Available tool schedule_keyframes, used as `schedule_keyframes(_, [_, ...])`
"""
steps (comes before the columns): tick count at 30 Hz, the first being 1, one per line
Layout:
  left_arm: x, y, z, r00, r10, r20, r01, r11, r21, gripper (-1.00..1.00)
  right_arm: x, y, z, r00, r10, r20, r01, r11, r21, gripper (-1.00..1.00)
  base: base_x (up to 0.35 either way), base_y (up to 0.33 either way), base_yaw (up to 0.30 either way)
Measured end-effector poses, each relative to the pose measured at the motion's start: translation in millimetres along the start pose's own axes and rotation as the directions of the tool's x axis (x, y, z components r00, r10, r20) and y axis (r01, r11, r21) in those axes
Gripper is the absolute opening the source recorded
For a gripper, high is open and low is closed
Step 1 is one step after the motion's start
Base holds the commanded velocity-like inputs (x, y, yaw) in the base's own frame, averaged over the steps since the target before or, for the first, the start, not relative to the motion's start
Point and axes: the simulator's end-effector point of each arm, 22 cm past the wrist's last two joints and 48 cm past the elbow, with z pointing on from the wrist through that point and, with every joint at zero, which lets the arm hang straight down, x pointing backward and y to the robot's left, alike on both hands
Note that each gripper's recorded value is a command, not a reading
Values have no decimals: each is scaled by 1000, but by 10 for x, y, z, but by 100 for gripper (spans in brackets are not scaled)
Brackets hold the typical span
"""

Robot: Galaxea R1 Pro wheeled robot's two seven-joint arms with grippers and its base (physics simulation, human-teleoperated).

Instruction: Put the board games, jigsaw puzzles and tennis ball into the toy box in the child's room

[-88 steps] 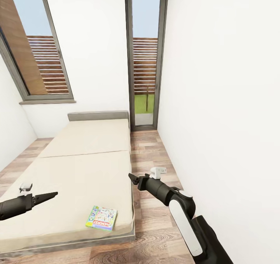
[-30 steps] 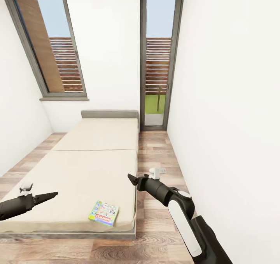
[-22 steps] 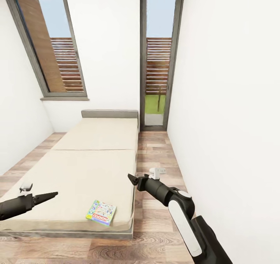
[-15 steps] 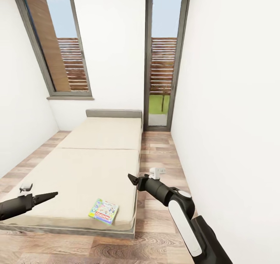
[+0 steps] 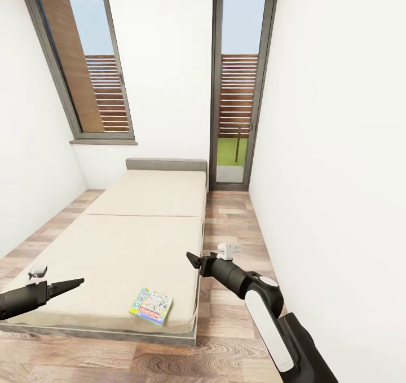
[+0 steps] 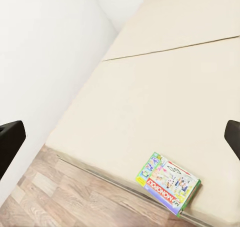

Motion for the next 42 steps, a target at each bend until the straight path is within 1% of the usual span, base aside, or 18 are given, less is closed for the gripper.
schedule_keyframes(8, [44, 7, 39, 1000, -8, -12, 8, 1000, 2, 100, 1, -3, -1, 1000, 0, 0, 0, 1000, 0, 100, 0, 0, 0])
schedule_keyframes(10, [74, 67, 58, 1000, -11, -21, 10, 1000, -24, 100, -1, -6, -2, 1000, 0, 0, 0, 1000, 1, 100, 0, 0, 0])
schedule_keyframes(12, [98, 176, 63, 999, -12, -30, 10, 997, -73, 100, -4, -10, -2, 1000, 0, 1, 0, 1000, 2, 100, 0, 0, 0])
schedule_keyframes(13, [125, 309, 61, 999, -14, -39, 8, 991, -133, 100, -5, -16, -4, 1000, 0, 1, 0, 1000, 2, 100, 0, 0, 0])
schedule_keyframes(16, [164, 510, 73, 999, -19, -46, 8, 975, -224, 100, -8, -29, -8, 1000, 1, 1, -1, 1000, 4, 100, 0, 0, 0])
schedule_keyframes(18, [200, 619, 109, 998, -25, -49, 11, 962, -273, 100, -10, -35, -10, 1000, 1, 2, -1, 1000, 5, 100, 0, 0, 0])
schedule_keyframes(19, [244, 708, 159, 998, -33, -51, 15, 949, -314, 100, -10, -40, -11, 1000, 1, 2, -1, 1000, 5, 100, 0, 0, 0])
schedule_keyframes(24, [343, 875, 264, 997, -50, -52, 26, 919, -393, 100, -12, -47, -14, 1000, 0, 2, 0, 1000, 6, 100, 0, 0, 0])
schedule_keyframes(25, [370, 923, 283, 997, -55, -52, 28, 909, -415, 100, -12, -51, -15, 1000, 1, 2, -1, 1000, 7, 100, 0, 0, 0])
schedule_keyframes(28, [396, 979, 292, 997, -60, -52, 31, 897, -442, 100, -14, -56, -17, 1000, 1, 2, -1, 1000, 7, 100, 0, 0, 0])
schedule_keyframes(32, [418, 1040, 300, 997, -63, -53, 31, 885, -465, 100, -10, -72, -7, 1000, 1, 3, -1, 1000, 9, 100, 0, 0, 0])
schedule_keyframes(37, [436, 1094, 325, 996, -66, -55, 32, 880, -474, 100, -27, -98, 18, 1000, 1, 17, -1, 1000, 9, 100, 0, 0, 0])
schedule_keyframes(42, [458, 1182, 332, 996, -71, -53, 36, 867, -497, 100, -77, -133, 39, 999, 0, 48, -1, 1000, 10, 100, 0, 0, 0])
